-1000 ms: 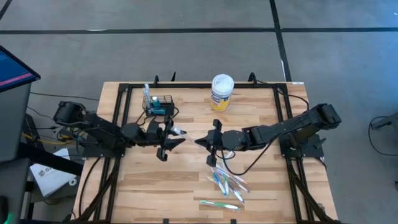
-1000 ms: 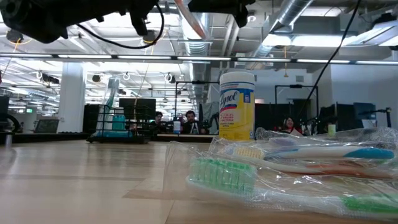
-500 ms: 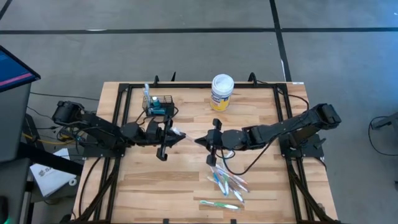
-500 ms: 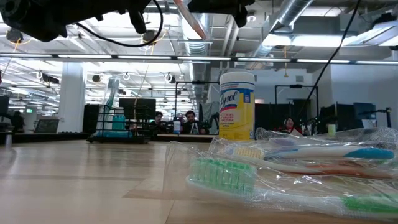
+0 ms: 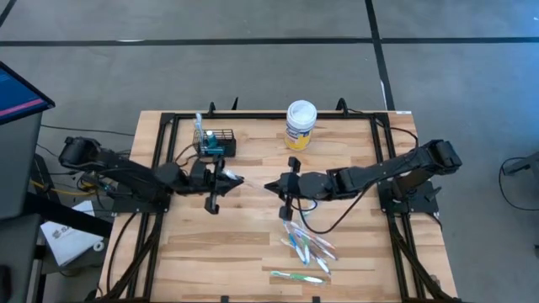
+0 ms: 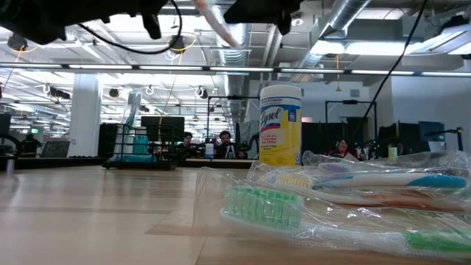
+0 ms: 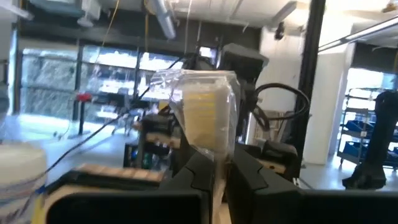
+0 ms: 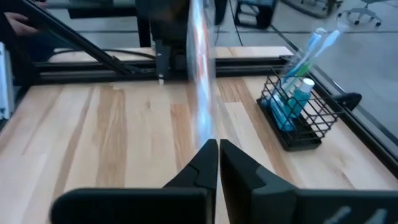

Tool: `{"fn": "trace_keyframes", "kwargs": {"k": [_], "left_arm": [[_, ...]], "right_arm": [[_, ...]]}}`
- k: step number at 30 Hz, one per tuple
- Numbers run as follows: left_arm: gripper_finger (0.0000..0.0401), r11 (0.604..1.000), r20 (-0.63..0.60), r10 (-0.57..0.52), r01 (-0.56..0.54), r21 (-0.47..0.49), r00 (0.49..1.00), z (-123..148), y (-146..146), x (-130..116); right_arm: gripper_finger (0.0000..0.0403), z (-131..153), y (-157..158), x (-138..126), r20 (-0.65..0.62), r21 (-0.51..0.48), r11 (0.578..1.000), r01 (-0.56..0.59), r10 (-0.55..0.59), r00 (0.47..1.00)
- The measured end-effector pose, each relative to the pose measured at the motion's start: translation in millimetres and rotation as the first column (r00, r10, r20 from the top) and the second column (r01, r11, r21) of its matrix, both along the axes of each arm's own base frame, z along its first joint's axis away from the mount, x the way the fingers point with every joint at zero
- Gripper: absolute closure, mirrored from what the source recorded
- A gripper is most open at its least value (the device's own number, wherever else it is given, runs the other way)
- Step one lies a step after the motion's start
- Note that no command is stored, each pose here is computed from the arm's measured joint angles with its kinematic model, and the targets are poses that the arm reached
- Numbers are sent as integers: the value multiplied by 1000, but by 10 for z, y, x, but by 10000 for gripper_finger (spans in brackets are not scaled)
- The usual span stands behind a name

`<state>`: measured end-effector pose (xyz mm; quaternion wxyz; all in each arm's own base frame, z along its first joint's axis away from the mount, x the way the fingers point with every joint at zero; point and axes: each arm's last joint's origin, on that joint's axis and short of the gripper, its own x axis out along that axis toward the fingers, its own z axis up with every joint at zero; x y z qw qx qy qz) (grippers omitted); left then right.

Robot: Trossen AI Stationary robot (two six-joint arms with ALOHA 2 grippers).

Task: Pick & Place toothbrushing station
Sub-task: Put the right orange toothbrush into the mesh organizer

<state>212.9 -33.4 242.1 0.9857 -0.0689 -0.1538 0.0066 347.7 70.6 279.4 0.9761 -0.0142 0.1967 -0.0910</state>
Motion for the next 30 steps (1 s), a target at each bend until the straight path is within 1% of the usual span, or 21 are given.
{"fn": "trace_keyframes", "kwargs": {"k": [6, 7, 11, 15, 17, 20, 23, 26, 30], "left_arm": [[394, 1000, -27, 6, -7, -13, 1000, 54, 44, -225], [394, 1000, -45, 21, -22, -13, 999, 59, 54, -258], [394, 990, -117, 135, -138, -15, 984, 78, 113, -395], [394, 965, -160, 256, -262, -22, 953, 102, 176, -544], [394, 943, -168, 322, -331, -30, 932, 119, 209, -618], [394, 890, -190, 440, -455, -40, 877, 123, 257, -703], [394, 833, -223, 533, -553, -30, 816, 131, 292, -756], [395, 788, -269, 595, -616, 7, 758, 200, 312, -782], [395, 745, -303, 643, -666, 33, 704, 339, 345, -808]], "right_arm": [[348, 2, -106, 21, 2, 1, 1000, 30, -30, 1000], [340, 1, -126, 24, 3, 8, 999, 39, -39, 999], [319, -2, -192, 33, 6, 45, 996, 73, -74, 997], [315, -2, -193, 33, 7, 48, 996, 72, -73, 997], [316, -2, -190, 33, 7, 49, 996, 71, -71, 997], [316, -2, -190, 33, 7, 49, 996, 71, -71, 997], [316, -2, -193, 33, 7, 49, 996, 72, -72, 997], [316, -2, -193, 33, 7, 49, 996, 72, -72, 997], [316, -5, -191, 35, 6, 49, 996, 72, -72, 997]]}}
